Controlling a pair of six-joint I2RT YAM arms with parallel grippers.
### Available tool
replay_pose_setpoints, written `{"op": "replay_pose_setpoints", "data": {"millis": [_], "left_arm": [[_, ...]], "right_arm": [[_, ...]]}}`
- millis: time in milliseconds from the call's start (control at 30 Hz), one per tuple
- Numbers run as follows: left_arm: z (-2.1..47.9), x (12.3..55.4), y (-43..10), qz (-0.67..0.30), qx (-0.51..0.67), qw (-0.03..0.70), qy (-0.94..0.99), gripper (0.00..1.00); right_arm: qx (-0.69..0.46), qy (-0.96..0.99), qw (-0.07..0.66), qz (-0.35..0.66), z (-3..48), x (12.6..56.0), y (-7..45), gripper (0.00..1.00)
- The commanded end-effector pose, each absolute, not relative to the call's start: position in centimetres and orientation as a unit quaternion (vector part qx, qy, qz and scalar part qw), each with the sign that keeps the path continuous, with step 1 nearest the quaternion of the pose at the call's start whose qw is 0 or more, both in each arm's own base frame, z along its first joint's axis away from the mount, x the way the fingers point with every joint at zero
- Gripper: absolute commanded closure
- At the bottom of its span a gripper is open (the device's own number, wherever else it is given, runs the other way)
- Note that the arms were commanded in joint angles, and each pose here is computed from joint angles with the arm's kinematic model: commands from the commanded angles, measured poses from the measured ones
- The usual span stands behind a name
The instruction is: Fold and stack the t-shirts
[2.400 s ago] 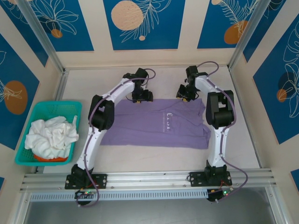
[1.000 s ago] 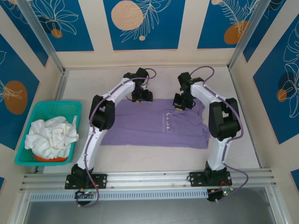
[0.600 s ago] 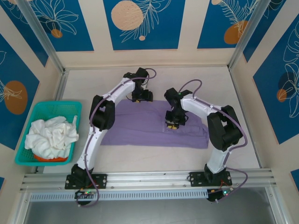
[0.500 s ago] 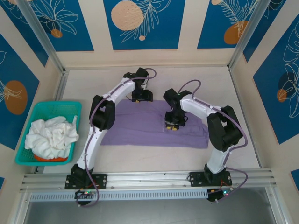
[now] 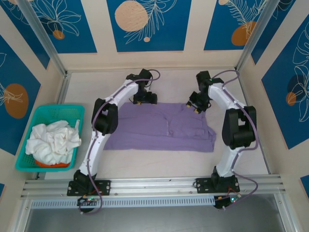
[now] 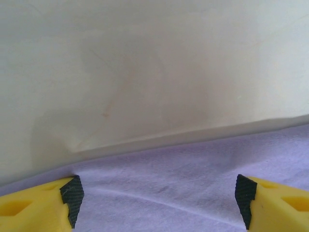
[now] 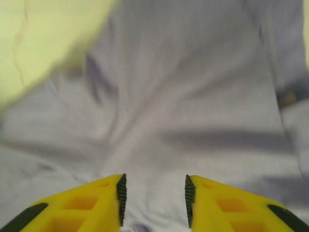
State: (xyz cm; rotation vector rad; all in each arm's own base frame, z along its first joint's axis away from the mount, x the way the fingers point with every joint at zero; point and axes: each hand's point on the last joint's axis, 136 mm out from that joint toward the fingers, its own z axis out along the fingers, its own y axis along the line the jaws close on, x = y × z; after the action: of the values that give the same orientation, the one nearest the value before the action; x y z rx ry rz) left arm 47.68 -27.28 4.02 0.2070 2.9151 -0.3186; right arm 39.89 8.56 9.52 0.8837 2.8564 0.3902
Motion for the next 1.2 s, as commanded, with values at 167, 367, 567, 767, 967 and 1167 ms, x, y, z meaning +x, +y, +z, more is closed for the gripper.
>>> {"op": "replay_pose_setpoints", "data": {"millis": [167,367,567,767,967,1167], "left_arm": [[10.2,48.0,-20.5,-0.049,0.022,0.156,0.986,0.18],[6.6,46.7,-15.4,-0.034,-0.026,0.112,0.993,0.33],[2.1,46.1,-11.0,-0.003,-0.065,0.062,0.996,0.36],[0.3,46.0,-8.7,0.016,-0.082,0.041,0.996,0.35],[0.5,46.8,-7.9,0.032,-0.084,0.04,0.995,0.32],[1.3,47.9,-7.5,0.034,-0.087,0.05,0.994,0.27]], "right_arm": [[0.318,0.936,0.045,0.144,6.0,45.0,7.3,0.81],[0.344,0.928,0.036,0.139,4.1,45.9,5.5,0.82],[0.399,0.907,0.013,0.136,1.9,45.3,2.9,0.78],[0.443,0.886,-0.012,0.137,0.4,44.8,0.6,0.75],[0.472,0.872,-0.002,0.133,0.5,45.2,-1.6,0.75],[0.503,0.853,0.005,0.138,0.9,45.5,-3.4,0.75]]}}
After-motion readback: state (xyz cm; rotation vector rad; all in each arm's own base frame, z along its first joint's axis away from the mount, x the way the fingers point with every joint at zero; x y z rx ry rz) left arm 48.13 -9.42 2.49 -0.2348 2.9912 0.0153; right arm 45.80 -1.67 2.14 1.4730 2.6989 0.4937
